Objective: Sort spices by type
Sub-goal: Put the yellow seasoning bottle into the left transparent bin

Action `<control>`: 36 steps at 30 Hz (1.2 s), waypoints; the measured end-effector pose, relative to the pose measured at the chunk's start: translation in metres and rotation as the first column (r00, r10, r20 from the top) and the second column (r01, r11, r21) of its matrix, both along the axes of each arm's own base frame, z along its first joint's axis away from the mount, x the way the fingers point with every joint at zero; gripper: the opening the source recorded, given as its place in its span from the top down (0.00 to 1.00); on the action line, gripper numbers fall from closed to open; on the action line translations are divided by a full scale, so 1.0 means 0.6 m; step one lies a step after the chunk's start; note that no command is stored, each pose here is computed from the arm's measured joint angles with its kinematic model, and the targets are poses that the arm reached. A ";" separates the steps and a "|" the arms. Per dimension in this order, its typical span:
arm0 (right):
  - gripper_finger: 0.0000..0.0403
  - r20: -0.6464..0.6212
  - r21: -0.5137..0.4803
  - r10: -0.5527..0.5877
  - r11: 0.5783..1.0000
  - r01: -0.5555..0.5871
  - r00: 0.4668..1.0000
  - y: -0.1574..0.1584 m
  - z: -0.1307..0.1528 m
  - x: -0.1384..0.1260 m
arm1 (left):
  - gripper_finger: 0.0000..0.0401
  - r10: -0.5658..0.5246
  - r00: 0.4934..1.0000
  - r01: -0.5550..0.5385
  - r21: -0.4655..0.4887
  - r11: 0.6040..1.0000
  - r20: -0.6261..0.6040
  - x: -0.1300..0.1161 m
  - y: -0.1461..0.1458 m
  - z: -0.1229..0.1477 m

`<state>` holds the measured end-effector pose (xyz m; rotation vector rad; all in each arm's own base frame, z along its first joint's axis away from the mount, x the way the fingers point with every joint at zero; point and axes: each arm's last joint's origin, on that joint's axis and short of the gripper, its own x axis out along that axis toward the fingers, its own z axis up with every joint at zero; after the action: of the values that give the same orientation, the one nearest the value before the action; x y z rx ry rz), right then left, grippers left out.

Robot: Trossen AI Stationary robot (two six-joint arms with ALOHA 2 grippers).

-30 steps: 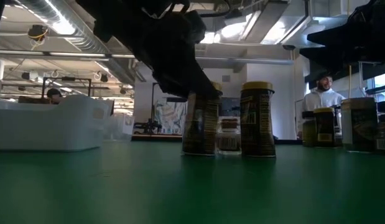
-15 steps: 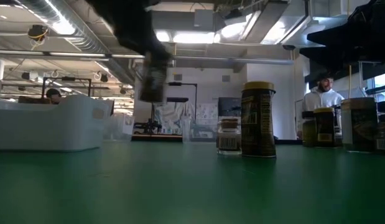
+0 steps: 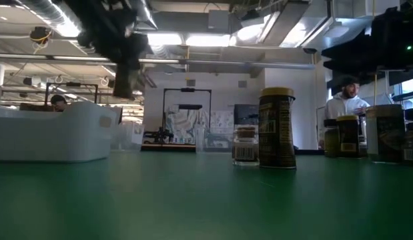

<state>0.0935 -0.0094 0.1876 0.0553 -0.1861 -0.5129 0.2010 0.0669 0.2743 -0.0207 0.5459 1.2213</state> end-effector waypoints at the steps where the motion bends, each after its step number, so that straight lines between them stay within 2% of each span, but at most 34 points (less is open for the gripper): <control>1: 0.30 -0.001 0.000 -0.015 1.000 0.015 1.000 -0.001 0.000 0.000 | 0.43 0.026 1.000 -0.026 -0.008 1.000 0.002 -0.001 0.018 -0.007; 6: 0.30 -0.014 -0.014 -0.049 0.999 0.049 0.999 -0.002 0.000 -0.001 | 0.43 0.114 0.992 -0.110 -0.086 0.990 0.048 -0.014 0.095 -0.050; 11: 0.30 -0.022 -0.026 -0.058 0.998 0.057 0.998 -0.002 0.000 -0.001 | 0.43 0.132 0.983 -0.118 -0.112 0.987 0.129 -0.018 0.150 -0.082; 17: 0.30 0.004 -0.049 -0.064 0.997 0.064 0.998 -0.002 0.006 -0.003 | 0.43 0.175 0.982 -0.163 -0.154 0.975 0.065 -0.018 0.192 -0.132; 19: 0.30 0.007 -0.049 -0.063 0.997 0.063 0.998 -0.002 0.007 -0.003 | 0.42 0.169 0.982 -0.155 -0.154 0.976 0.084 -0.013 0.198 -0.137; 24: 0.30 0.003 -0.050 -0.063 0.997 0.063 0.998 -0.002 0.006 -0.003 | 0.36 0.165 0.983 -0.147 -0.196 0.969 0.079 -0.010 0.207 -0.156; 30: 0.30 0.003 -0.050 -0.063 0.997 0.063 0.998 -0.002 0.006 -0.003 | 0.29 0.140 0.987 -0.121 -0.200 0.972 0.084 -0.013 0.203 -0.147; 36: 0.30 0.003 -0.049 -0.063 0.997 0.063 0.998 -0.002 0.006 -0.003 | 0.30 0.081 0.991 -0.063 -0.165 0.984 0.107 -0.023 0.183 -0.091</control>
<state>0.0920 -0.0107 0.1910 0.0016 -0.2021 -0.5708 0.1870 0.1764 0.2196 -0.2473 0.5471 1.2354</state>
